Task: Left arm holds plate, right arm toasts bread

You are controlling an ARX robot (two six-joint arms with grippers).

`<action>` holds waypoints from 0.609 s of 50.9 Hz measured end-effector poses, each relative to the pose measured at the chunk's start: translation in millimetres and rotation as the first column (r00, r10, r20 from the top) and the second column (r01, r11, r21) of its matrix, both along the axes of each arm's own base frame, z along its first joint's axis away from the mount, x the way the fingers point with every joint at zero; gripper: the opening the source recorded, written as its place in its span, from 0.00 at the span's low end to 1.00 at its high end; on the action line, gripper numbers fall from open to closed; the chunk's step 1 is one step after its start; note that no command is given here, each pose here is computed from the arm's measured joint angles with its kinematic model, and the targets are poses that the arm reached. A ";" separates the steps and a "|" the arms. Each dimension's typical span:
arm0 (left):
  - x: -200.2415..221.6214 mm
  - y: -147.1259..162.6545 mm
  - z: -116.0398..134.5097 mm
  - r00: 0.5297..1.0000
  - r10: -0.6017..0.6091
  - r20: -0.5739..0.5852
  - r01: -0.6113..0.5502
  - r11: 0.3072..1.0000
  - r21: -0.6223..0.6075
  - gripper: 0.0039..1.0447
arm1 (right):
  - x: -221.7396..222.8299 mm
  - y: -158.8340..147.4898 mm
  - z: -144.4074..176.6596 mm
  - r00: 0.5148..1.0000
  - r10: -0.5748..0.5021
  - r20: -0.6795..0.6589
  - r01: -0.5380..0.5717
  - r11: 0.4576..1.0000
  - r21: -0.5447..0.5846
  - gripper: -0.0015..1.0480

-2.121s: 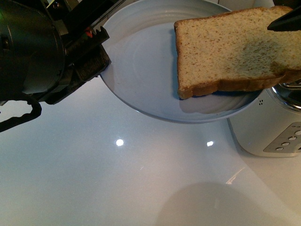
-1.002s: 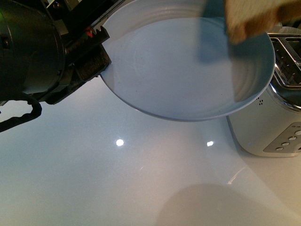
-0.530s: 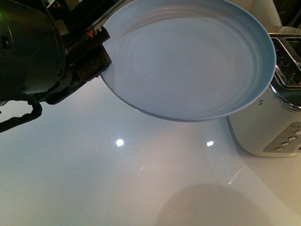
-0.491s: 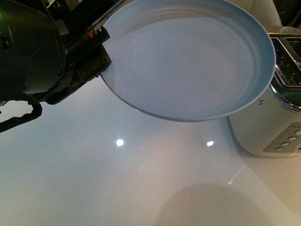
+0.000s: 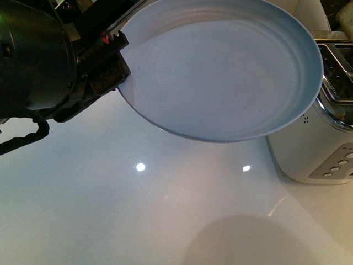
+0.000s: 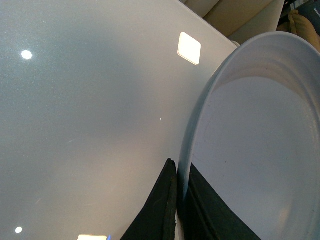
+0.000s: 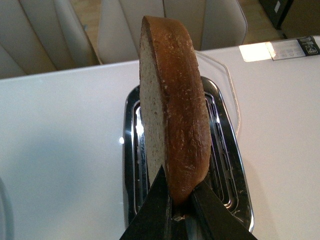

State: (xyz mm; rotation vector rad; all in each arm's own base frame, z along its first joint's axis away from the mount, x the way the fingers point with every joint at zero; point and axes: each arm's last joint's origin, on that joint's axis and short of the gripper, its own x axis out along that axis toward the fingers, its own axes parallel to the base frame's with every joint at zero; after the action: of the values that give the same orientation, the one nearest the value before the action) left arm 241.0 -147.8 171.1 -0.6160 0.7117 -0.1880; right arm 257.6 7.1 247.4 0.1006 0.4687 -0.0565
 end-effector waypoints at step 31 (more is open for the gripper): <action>0.0 0.0 0.0 1.000 0.000 0.000 0.000 1.000 0.000 0.03 | 25.7 9.5 -19.4 0.996 -0.008 -0.091 0.001 0.997 -0.072 0.03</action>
State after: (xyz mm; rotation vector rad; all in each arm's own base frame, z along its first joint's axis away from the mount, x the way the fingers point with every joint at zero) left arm 241.0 -147.8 171.1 -0.6160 0.7117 -0.1880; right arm 283.3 16.6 228.0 0.0281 0.5569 -0.0824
